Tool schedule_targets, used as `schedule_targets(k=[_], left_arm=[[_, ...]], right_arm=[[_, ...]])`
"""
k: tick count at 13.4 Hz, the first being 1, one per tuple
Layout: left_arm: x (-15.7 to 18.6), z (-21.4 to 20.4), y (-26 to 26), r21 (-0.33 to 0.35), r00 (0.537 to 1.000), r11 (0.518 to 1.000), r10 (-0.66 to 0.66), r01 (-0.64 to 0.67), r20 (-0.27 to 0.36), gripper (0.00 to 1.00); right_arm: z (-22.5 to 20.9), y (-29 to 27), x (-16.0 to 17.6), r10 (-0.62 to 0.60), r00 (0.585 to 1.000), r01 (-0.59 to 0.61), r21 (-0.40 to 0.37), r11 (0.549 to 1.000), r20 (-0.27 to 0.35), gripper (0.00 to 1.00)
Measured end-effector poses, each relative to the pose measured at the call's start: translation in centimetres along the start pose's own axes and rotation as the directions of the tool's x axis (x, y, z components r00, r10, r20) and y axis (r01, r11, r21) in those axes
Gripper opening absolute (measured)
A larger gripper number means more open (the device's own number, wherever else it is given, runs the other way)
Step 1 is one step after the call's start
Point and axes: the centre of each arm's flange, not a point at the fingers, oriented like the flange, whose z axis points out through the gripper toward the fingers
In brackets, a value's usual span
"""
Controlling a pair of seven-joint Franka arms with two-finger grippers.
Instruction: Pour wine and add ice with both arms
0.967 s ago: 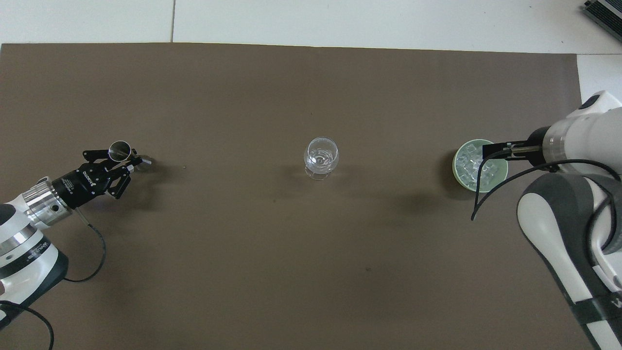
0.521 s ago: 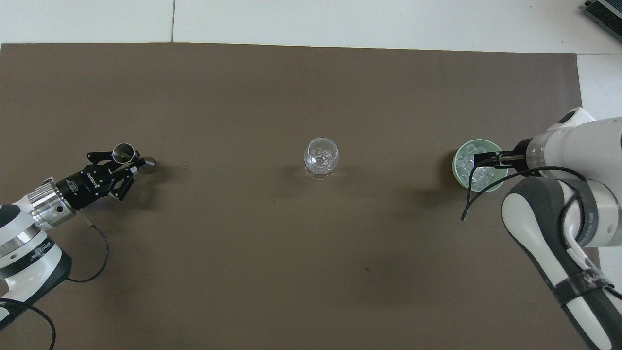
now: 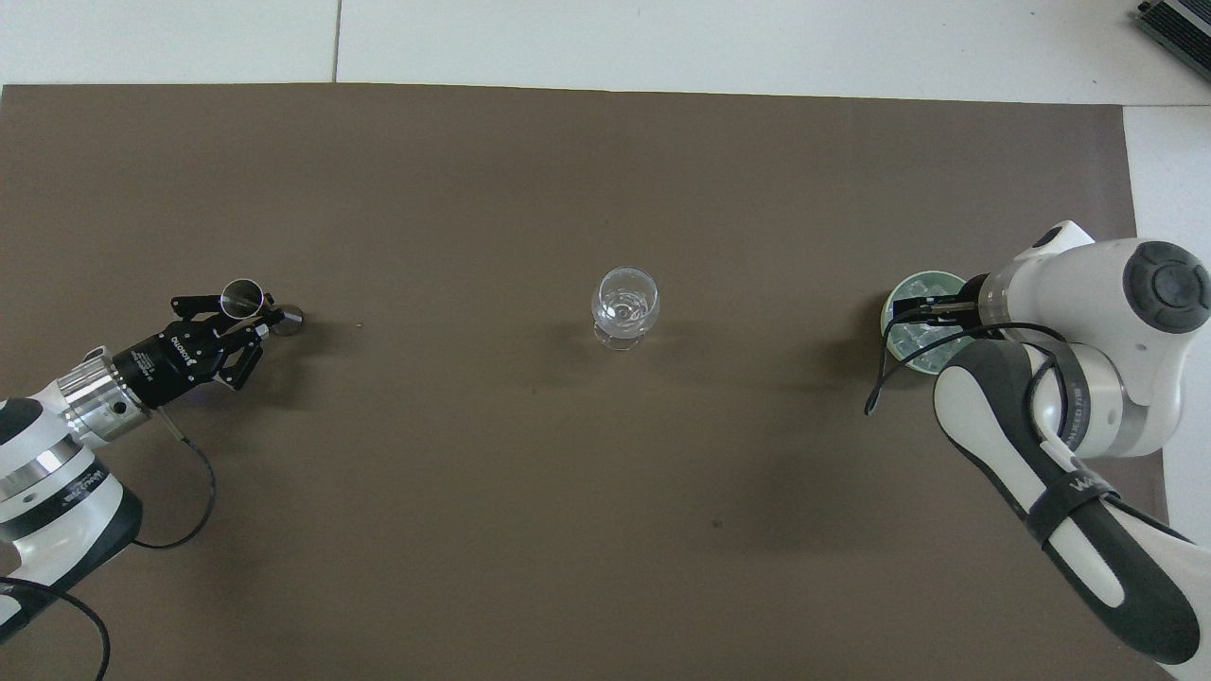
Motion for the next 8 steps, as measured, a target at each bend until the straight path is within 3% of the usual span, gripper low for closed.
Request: schedule_targets(k=[3, 4, 7, 8], left_arm=[[0.0, 0.1, 0.0, 0.001, 1.0, 1.0, -0.001, 0.001, 0.001, 0.21], [0.0, 0.1, -0.1, 0.001, 1.0, 1.0, -0.001, 0.001, 0.001, 0.21], [0.0, 0.1, -0.1, 0.001, 1.0, 1.0, -0.002, 0.002, 0.002, 0.35], [0.0, 0.1, -0.1, 0.001, 1.0, 1.0, -0.002, 0.002, 0.002, 0.47]], right_arm=[[0.5, 0.3, -0.4, 0.005, 1.0, -0.005, 0.0, 1.0, 0.011, 0.84], [0.6, 0.5, -0.6, 0.008, 1.0, -0.008, -0.001, 1.0, 0.016, 0.75], [1.0, 0.8, -0.9, 0.015, 1.0, -0.015, -0.001, 1.0, 0.024, 0.67], [1.2, 1.0, -1.0, 0.018, 0.999, -0.018, -0.002, 1.0, 0.028, 0.67]])
